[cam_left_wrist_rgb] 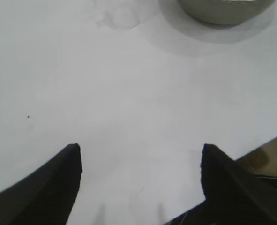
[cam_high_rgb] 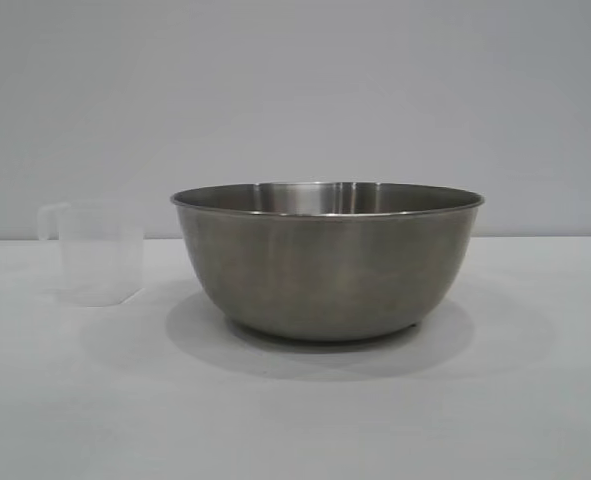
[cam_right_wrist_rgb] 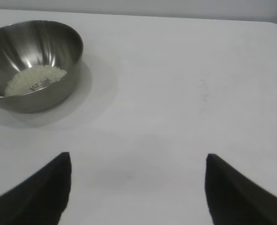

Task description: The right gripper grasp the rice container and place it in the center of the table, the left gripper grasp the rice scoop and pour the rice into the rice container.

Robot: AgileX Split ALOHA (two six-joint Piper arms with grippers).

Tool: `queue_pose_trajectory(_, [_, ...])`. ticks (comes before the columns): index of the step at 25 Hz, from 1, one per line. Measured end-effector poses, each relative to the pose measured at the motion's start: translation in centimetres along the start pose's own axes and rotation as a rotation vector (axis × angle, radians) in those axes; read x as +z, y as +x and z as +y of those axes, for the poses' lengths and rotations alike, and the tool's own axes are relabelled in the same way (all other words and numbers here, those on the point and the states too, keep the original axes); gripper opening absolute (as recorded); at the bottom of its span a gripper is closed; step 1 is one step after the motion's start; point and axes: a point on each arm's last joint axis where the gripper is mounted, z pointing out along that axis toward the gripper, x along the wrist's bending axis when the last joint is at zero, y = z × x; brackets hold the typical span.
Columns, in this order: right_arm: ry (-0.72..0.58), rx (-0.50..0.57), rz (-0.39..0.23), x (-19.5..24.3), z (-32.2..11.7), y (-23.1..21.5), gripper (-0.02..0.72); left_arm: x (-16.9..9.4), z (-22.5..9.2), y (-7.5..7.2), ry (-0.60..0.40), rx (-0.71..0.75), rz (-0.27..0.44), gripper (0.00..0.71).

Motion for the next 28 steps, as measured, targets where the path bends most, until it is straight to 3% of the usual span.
queue_pose_trajectory(4, [0.0,0.0,0.0,0.0,0.0,0.0,0.505,0.0,0.0,0.2,0.01,-0.096,0.122,0.47])
queue_pose_trajectory(10, [0.0,0.0,0.0,0.0,0.0,0.0,0.505,-0.4,-0.2,0.2,-0.009,-0.166,0.217,0.47])
queue_pose_trajectory(16, [0.0,0.0,0.0,0.0,0.0,0.0,0.505,-1.6,-1.2,-0.3,-0.121,-0.156,0.24,0.47])
queue_pose_trajectory(28, [0.001,0.051,-0.08,0.0,0.0,0.1,0.505,-1.7,-1.3,-0.3,-0.125,-0.155,0.241,0.47])
